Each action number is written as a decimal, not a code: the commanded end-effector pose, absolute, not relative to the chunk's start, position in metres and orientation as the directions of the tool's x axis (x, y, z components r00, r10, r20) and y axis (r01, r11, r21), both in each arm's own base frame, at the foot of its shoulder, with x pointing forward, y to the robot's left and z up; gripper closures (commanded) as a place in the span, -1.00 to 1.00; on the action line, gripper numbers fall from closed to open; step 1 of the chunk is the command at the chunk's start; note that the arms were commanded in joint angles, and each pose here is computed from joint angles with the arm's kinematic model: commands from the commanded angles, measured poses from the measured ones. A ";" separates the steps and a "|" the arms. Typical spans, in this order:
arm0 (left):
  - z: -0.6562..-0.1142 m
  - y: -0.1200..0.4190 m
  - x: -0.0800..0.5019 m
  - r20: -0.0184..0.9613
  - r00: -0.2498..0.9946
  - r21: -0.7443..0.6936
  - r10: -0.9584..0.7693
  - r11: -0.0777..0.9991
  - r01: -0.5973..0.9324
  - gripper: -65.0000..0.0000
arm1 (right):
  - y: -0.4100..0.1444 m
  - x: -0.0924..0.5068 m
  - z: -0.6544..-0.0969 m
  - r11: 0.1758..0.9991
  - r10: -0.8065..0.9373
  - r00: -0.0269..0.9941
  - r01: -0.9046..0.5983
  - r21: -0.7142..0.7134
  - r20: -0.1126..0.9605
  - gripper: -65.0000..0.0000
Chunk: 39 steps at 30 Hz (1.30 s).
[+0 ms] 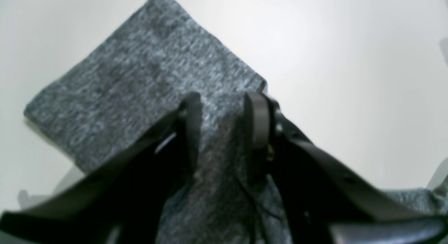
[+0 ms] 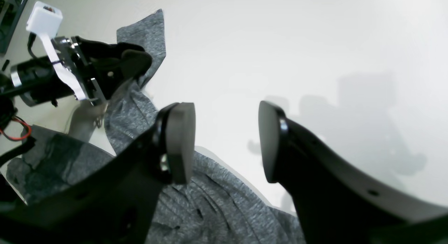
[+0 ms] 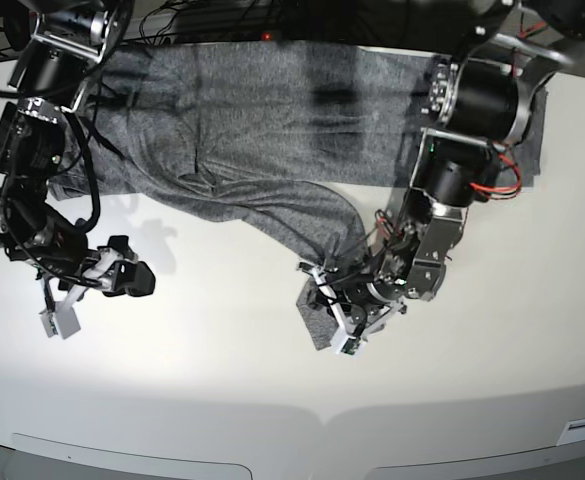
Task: Fold the T-shirt properly
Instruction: 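Drag the sleeve with the left gripper along the folded body and release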
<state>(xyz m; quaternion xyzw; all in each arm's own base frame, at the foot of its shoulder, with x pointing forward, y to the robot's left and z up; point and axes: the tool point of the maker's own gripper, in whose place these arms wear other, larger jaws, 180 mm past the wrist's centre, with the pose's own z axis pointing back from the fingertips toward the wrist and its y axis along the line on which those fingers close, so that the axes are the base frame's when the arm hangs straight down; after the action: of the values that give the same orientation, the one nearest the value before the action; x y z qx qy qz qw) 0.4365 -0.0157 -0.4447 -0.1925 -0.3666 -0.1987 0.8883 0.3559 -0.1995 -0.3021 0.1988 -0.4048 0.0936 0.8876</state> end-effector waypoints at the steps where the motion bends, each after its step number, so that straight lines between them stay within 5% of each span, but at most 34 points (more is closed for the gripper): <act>1: -0.453 0.001 0.435 0.688 0.679 -0.158 -0.255 0.861 0.484 0.38 | -0.202 0.365 -0.283 0.903 0.013 0.605 -0.349 0.250 0.796 0.09; 18: -0.522 0.167 0.359 0.435 0.874 -0.095 -0.217 0.954 0.284 0.38 | -0.202 0.367 -0.281 0.903 0.008 0.597 -0.349 0.250 0.802 0.09; 30: -0.539 0.174 0.291 0.321 0.910 -0.110 -0.263 0.944 0.312 0.38 | -0.202 0.368 -0.280 0.903 0.008 0.593 -0.350 0.249 0.805 0.09; 39: -0.514 0.160 0.273 0.360 0.861 -0.072 -0.360 0.909 0.411 0.38 | -0.202 0.369 -0.278 0.903 0.008 0.590 -0.351 0.247 0.807 0.09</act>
<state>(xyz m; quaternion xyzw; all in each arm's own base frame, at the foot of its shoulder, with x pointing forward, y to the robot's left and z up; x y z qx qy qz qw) 0.3363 0.1353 -0.4675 -0.1167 -0.3194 -0.1756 0.9239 0.3600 -0.1994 -0.2972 0.1987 -0.4128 0.0941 0.8839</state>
